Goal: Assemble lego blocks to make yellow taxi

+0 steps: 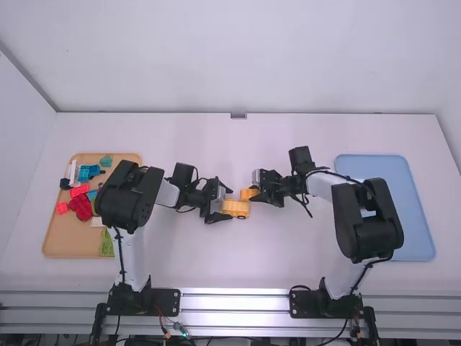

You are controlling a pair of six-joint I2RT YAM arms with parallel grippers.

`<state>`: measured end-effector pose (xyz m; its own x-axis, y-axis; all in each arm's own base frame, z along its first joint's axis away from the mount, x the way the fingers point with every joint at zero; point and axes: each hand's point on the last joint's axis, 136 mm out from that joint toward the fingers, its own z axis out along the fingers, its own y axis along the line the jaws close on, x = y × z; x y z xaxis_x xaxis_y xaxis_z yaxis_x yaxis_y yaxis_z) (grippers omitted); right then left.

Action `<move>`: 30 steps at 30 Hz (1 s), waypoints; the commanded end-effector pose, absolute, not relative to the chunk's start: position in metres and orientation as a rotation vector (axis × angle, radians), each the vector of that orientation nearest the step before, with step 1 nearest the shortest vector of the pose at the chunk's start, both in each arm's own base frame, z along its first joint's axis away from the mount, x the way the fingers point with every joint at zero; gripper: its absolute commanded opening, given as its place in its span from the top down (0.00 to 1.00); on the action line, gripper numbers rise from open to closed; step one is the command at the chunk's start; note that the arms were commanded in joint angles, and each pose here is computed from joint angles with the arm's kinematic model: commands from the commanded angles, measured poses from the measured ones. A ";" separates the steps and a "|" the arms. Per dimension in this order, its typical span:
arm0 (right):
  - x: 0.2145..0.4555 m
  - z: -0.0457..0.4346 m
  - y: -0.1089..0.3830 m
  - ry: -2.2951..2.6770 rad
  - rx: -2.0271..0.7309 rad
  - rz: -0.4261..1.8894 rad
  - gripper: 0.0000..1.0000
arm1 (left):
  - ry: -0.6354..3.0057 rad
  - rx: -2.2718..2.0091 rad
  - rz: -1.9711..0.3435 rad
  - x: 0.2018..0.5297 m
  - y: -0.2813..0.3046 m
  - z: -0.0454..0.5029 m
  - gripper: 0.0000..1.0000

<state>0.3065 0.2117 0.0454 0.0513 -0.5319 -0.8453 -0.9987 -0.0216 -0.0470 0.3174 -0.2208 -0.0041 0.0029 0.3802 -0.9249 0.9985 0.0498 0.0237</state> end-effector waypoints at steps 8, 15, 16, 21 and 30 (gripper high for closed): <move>0.293 0.050 0.221 1.609 -1.557 0.840 0.91 | 1.475 1.481 -0.971 0.300 -0.222 -0.015 0.14; 0.283 0.051 0.225 1.572 -1.498 0.921 0.91 | 1.454 1.481 -0.964 0.297 -0.222 -0.015 0.18; 0.281 0.051 0.226 1.565 -1.497 0.927 0.91 | 1.453 1.481 -0.962 0.298 -0.222 -0.015 0.19; 0.275 0.048 0.226 1.569 -1.498 0.945 0.91 | 1.451 1.483 -0.959 0.298 -0.222 -0.015 0.27; 0.274 0.048 0.233 1.560 -1.472 0.946 0.91 | 1.481 1.510 -0.925 0.297 -0.225 -0.022 0.46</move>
